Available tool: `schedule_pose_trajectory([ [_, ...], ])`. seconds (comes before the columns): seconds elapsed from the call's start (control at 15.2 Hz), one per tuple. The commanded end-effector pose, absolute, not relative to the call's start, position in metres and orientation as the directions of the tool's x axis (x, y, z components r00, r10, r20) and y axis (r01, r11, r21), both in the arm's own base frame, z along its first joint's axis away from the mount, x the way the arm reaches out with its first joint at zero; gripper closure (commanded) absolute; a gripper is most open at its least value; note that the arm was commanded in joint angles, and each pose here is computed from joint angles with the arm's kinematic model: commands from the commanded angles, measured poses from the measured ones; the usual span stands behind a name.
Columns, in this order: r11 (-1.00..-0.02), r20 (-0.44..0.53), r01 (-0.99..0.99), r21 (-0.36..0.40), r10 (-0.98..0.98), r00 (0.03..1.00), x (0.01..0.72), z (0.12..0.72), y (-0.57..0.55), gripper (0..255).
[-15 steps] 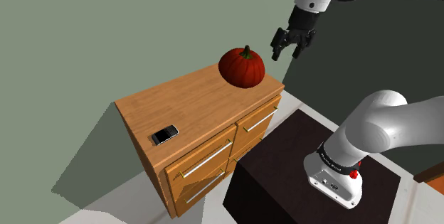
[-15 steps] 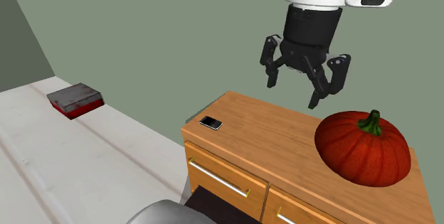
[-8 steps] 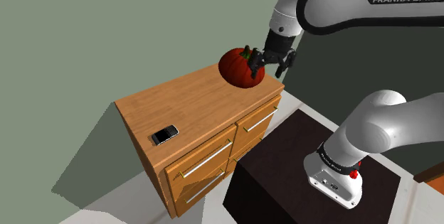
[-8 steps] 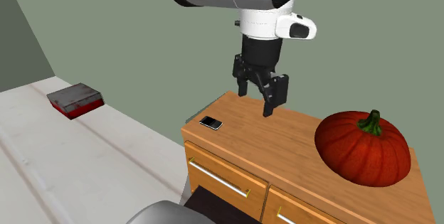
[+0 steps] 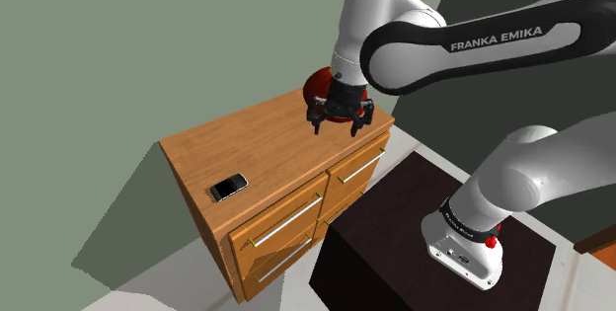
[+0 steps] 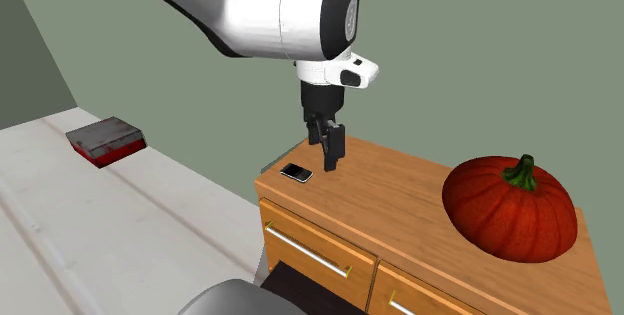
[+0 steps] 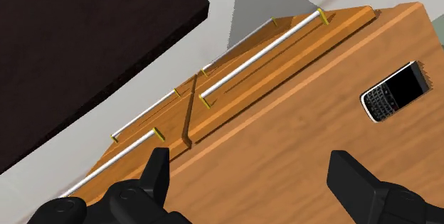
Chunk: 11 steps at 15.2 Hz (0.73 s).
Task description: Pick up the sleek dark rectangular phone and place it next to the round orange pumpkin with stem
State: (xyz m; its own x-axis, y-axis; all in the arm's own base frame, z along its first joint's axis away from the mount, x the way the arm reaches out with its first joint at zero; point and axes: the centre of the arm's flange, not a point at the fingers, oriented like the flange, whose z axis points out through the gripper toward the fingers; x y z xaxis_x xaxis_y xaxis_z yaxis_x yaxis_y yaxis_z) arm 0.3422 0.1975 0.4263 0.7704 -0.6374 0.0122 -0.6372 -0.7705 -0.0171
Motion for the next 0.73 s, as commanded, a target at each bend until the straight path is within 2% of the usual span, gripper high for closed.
schedule_pose_trajectory([
  [0.0, -0.734, 0.011, -0.679, -0.013, -0.679, 0.734, 0.350, 0.413, 0.220, 0],
  [0.66, -0.537, 0.011, -0.843, 0.014, -0.843, 0.538, 0.410, 0.335, 0.313, 0],
])
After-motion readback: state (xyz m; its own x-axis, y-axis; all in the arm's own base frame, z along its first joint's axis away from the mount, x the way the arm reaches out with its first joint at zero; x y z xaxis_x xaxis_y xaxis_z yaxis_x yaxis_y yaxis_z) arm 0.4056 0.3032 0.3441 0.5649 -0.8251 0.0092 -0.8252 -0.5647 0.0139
